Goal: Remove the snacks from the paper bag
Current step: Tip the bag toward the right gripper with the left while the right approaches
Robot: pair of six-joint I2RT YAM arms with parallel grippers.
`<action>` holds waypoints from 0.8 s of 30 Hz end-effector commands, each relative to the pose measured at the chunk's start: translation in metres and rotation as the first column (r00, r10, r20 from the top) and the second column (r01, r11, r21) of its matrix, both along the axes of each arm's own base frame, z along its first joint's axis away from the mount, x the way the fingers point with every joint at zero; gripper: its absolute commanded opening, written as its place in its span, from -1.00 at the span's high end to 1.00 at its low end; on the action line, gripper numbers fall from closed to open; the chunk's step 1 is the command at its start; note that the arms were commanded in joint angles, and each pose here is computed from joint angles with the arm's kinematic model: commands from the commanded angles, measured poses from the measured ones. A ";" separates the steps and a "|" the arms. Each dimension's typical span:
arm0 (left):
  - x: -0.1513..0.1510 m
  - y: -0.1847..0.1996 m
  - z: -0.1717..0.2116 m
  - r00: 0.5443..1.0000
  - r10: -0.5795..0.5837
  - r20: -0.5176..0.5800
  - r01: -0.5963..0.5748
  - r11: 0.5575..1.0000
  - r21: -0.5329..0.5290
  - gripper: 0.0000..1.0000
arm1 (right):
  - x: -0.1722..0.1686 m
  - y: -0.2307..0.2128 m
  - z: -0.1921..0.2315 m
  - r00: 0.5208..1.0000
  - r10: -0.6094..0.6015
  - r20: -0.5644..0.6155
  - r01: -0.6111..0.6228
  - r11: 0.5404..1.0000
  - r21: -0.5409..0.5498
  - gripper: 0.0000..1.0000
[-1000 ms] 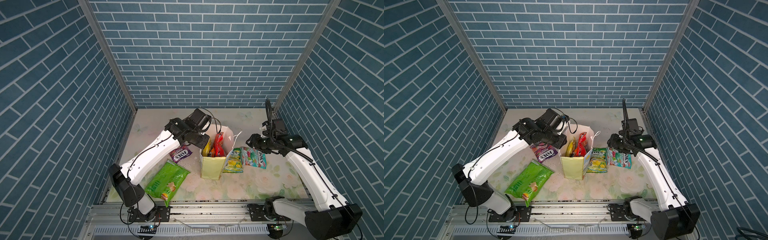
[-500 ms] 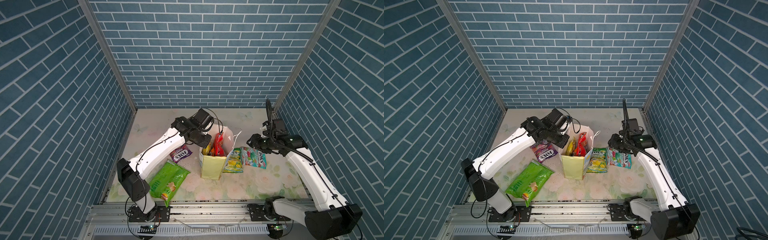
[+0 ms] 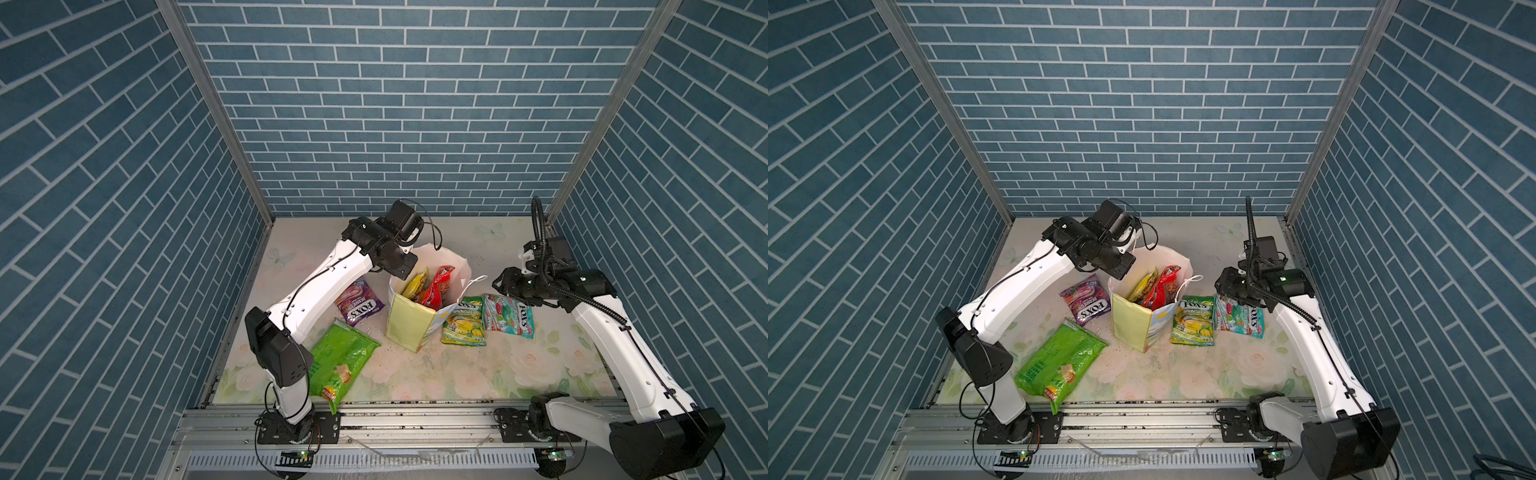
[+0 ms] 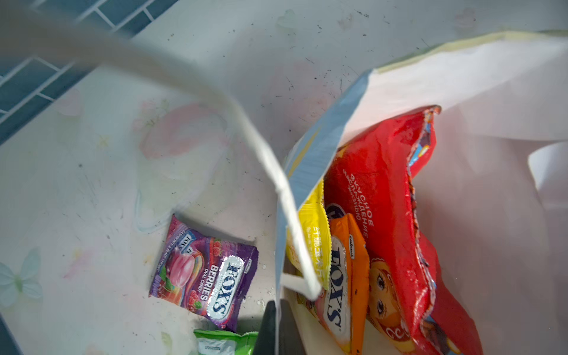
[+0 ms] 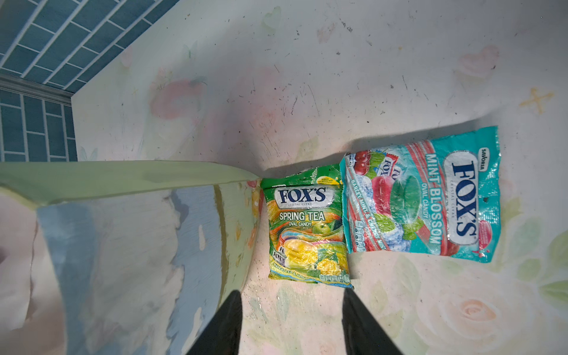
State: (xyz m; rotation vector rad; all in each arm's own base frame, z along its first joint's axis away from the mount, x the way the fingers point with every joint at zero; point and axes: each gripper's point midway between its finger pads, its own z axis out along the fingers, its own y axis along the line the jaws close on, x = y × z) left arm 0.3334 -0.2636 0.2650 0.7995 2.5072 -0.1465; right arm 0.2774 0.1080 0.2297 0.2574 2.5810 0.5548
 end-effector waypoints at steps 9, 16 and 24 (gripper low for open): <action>0.048 -0.006 0.042 0.984 -0.068 0.164 0.055 0.995 0.081 1.00 | 0.018 0.004 0.022 0.996 0.021 0.087 -0.021 1.000 0.006 -0.05; 0.040 -0.005 0.048 0.982 -0.075 0.174 0.061 0.994 0.086 1.00 | 0.023 0.005 0.042 0.984 -0.011 0.178 0.002 0.999 0.052 -0.03; -0.004 -0.031 0.058 0.966 -0.137 0.221 0.128 0.990 0.053 1.00 | 0.011 0.013 0.063 0.975 -0.024 0.221 -0.009 0.989 0.149 0.03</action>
